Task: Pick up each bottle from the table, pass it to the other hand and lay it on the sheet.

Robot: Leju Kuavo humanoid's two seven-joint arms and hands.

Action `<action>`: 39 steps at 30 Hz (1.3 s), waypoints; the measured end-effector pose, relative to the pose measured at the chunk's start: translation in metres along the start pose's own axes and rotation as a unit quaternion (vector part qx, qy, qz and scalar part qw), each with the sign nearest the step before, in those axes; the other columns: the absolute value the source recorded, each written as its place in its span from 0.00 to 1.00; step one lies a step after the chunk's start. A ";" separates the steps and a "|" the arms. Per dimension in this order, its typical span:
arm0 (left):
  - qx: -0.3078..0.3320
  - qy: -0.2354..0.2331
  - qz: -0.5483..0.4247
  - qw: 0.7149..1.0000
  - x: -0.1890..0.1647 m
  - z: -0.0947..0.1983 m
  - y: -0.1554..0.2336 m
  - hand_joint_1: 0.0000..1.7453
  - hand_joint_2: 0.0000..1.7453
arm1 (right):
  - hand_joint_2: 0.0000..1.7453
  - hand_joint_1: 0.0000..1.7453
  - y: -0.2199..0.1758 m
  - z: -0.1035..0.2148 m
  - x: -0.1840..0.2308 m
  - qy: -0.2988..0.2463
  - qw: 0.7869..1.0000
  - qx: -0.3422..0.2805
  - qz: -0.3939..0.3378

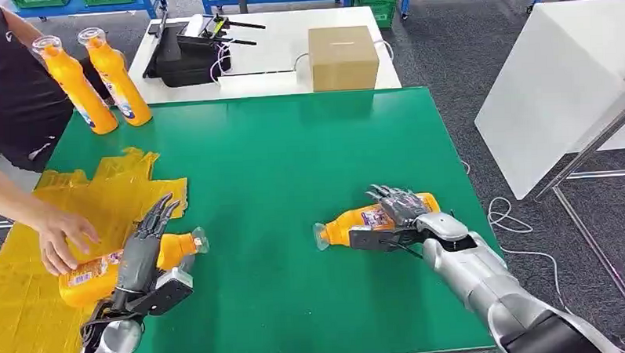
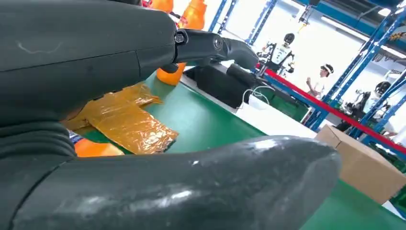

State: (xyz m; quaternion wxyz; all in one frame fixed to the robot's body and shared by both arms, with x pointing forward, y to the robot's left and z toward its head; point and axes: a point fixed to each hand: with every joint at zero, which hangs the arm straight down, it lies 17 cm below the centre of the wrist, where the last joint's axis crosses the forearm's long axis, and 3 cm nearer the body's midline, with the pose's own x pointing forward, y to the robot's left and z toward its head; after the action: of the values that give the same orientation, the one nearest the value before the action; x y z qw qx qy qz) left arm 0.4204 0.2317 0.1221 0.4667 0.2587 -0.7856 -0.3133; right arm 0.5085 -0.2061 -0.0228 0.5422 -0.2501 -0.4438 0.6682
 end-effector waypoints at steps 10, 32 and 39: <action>-0.003 -0.001 0.003 1.000 0.002 0.000 -0.003 0.00 0.00 | 1.00 0.00 0.002 -0.002 -0.005 0.017 0.999 0.014 0.030; 0.004 0.006 0.018 1.000 0.003 0.004 -0.003 0.00 0.00 | 1.00 0.00 0.000 0.020 -0.084 0.060 0.994 0.061 0.072; 0.006 0.007 0.022 1.000 0.004 0.007 -0.002 0.00 0.00 | 1.00 0.00 -0.001 0.026 -0.095 0.064 0.994 0.057 0.073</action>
State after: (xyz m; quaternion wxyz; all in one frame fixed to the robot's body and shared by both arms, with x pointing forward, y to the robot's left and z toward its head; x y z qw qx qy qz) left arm 0.4131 0.2291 0.1203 0.4775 0.2464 -0.7895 -0.2966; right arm 0.5150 -0.3046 -0.0238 0.5324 -0.2927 -0.3499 0.7130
